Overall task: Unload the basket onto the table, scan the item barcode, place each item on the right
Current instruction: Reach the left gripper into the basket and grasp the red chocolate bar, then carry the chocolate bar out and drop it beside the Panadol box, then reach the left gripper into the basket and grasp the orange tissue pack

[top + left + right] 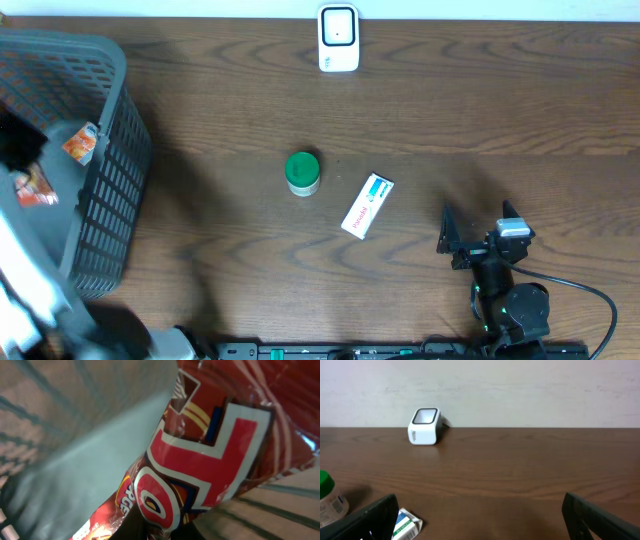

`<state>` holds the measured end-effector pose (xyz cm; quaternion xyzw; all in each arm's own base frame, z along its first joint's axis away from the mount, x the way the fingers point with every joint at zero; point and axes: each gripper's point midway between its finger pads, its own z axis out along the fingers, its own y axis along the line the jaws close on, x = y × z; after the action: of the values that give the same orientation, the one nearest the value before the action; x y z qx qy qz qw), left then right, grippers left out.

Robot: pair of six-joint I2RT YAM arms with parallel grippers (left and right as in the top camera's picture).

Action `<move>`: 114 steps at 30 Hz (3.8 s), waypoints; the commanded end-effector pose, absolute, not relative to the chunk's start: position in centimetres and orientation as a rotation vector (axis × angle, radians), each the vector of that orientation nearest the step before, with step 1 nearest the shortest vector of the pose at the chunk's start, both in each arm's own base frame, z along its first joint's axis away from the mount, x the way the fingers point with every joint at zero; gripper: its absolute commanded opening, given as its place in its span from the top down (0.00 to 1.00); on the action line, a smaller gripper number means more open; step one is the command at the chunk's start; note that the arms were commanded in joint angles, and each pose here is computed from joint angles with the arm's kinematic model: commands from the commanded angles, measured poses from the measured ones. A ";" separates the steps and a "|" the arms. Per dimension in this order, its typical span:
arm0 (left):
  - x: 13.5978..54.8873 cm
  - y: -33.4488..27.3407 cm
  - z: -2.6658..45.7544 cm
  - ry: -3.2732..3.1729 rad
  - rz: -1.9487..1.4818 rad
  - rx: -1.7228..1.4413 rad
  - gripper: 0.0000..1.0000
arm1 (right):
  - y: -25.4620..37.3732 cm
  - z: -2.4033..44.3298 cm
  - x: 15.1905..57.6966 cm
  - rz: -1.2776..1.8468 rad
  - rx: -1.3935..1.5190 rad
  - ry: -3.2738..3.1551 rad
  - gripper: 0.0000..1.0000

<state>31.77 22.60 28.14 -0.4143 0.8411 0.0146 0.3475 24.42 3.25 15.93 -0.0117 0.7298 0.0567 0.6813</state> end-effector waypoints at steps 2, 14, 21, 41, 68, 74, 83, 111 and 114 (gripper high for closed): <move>29.4 15.1 38.6 1.932 -0.222 -0.846 0.93 | 3.3 15.9 24.4 0.120 -0.033 1.635 0.01; 23.6 -9.4 38.6 2.116 -0.882 0.009 0.93 | 3.3 15.9 24.4 0.120 -0.033 1.635 0.01; 22.5 -20.4 26.5 2.443 -1.198 0.398 0.92 | 3.3 15.9 24.4 0.120 -0.033 1.635 0.01; 24.4 -30.3 14.1 2.275 -2.258 0.729 0.92 | 3.4 15.9 24.4 0.123 -0.036 1.635 0.01; 25.3 -30.2 17.9 2.221 -2.232 0.755 0.30 | 3.4 15.9 24.4 0.123 -0.036 1.635 0.01; 25.8 -30.0 25.6 2.119 -1.979 0.828 0.19 | 3.4 15.9 24.4 0.123 -0.036 1.635 0.01; 25.8 -23.0 41.2 1.808 -1.531 0.684 0.14 | 3.4 15.9 24.4 0.123 -0.036 1.635 0.01; 32.4 26.0 23.4 2.035 0.044 -1.226 0.14 | 3.4 15.9 24.4 0.123 -0.036 1.635 0.01; 34.1 26.4 21.8 2.077 0.181 -1.195 0.08 | 3.4 15.9 24.4 0.123 -0.036 1.635 0.01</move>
<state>34.13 24.46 23.32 -0.4714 0.7940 -0.0358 0.3822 24.42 3.26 15.94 -0.0118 0.7295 0.0568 0.6815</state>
